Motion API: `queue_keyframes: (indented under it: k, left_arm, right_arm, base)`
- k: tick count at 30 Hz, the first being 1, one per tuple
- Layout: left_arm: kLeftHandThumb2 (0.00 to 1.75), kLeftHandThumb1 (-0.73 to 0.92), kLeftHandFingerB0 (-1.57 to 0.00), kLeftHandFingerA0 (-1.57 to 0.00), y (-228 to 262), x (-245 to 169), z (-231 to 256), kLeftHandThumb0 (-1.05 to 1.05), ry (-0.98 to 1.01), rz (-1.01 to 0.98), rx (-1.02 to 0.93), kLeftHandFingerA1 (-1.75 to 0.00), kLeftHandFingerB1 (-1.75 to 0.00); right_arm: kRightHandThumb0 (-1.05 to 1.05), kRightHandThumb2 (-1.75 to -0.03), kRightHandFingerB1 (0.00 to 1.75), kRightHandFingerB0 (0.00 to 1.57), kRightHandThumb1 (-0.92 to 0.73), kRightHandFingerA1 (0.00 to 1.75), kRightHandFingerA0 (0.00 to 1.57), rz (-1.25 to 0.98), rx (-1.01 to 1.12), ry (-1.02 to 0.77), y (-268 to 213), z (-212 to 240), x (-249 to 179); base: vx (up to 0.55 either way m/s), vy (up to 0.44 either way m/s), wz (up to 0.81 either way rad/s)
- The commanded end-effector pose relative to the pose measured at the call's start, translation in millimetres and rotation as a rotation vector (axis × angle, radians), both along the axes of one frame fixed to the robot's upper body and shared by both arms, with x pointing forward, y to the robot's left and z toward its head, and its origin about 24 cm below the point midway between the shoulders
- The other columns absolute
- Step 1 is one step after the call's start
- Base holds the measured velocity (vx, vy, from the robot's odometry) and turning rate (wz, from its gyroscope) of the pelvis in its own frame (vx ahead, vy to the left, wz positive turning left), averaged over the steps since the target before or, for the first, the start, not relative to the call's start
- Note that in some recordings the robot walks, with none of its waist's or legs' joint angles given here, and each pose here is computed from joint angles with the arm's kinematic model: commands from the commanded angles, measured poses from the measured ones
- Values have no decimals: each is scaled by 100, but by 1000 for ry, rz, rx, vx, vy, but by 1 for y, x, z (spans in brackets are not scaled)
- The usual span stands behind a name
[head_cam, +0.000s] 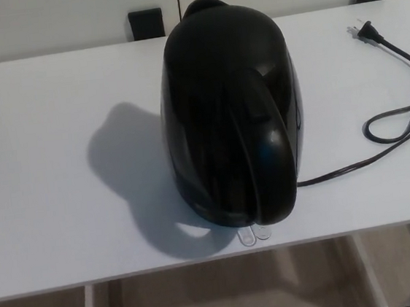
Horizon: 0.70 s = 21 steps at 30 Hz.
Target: The robot walk towards a table in front and click the button on the base of the boilling pot using its left middle finger
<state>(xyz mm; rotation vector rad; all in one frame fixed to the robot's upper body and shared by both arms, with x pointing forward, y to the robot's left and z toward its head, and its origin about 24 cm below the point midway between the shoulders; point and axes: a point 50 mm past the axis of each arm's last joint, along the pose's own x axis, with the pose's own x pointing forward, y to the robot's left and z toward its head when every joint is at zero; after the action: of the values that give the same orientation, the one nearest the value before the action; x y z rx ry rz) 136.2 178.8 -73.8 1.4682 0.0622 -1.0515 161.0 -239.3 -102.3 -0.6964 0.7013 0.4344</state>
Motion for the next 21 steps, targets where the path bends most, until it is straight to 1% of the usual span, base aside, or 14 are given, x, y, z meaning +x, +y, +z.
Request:
queue_keyframes:
  k: [1,2,3,4,5,6,8,9,10,12,13,17,21]
  left_arm:
    - [70,92,-24,-31,80,17,-27,-71,54,589,0,-33,-29]
    - [71,91,-21,-29,83,19,-26,-71,57,615,-7,-33,-29]
    - [70,92,-17,-24,91,23,-25,-73,73,695,-24,-30,-27]
    - [70,92,-17,-24,98,27,-23,-73,94,769,-39,-30,-27]
    - [100,78,-16,-18,101,31,-21,-74,81,814,-70,-42,-40]
    - [68,92,-21,-29,110,35,-17,-71,92,933,-157,-32,-28]
    - [68,90,-22,-32,117,41,-13,-71,99,1028,-233,-33,-29]
    - [99,74,-17,-25,119,44,-12,-75,99,1054,-253,-45,-41]
    - [102,73,-14,-26,123,47,-9,-74,111,1090,-276,-47,-41]
    - [101,72,-14,-26,130,50,-5,-74,132,1140,-319,-47,-41]
    - [98,72,-17,-27,131,51,-4,-73,131,1146,-324,-46,-41]
    - [98,72,-18,-29,132,57,-2,-73,126,1139,-313,-47,-41]
    - [97,71,-17,-26,131,61,-1,-74,142,1138,-333,-45,-41]
  right_arm:
    - [-27,-57,39,47,-56,45,65,-97,-24,-89,-10,5,6]
    - [-28,-57,39,47,-56,45,66,-103,-22,-94,-10,6,8]
    - [-27,-57,40,46,-56,45,64,-118,-13,-107,-11,9,11]
    - [-27,-57,40,46,-56,45,64,-128,-5,-119,-12,11,14]
    - [-27,-56,40,46,-56,45,63,-123,-3,-133,-13,13,17]
    - [-30,-56,40,46,-56,45,63,-128,-2,-138,-14,15,20]
    - [-30,-56,40,47,-56,45,63,-136,-3,-148,-15,18,26]
    - [-30,-56,40,47,-56,45,64,-135,-9,-154,-16,20,30]
    - [-29,-56,40,47,-56,45,64,-133,-10,-161,-15,21,33]
    - [-29,-56,40,47,-56,45,64,-132,-5,-174,-14,24,38]
    - [-29,-56,40,47,-56,45,64,-132,0,-178,-14,25,40]
    - [-30,-56,40,46,-56,45,65,-134,9,-190,-14,28,46]
    - [-29,-57,39,46,-56,44,63,-135,-4,-186,-15,29,49]
  base:
    - [0,0,0]
    - [0,0,0]
    - [0,0,0]
    - [0,0,0]
    - [0,0,0]
    - [0,0,0]
    - [0,0,0]
    - [0,0,0]
    - [0,0,0]
    - [0,0,0]
    - [0,0,0]
    - [0,0,0]
    - [0,0,0]
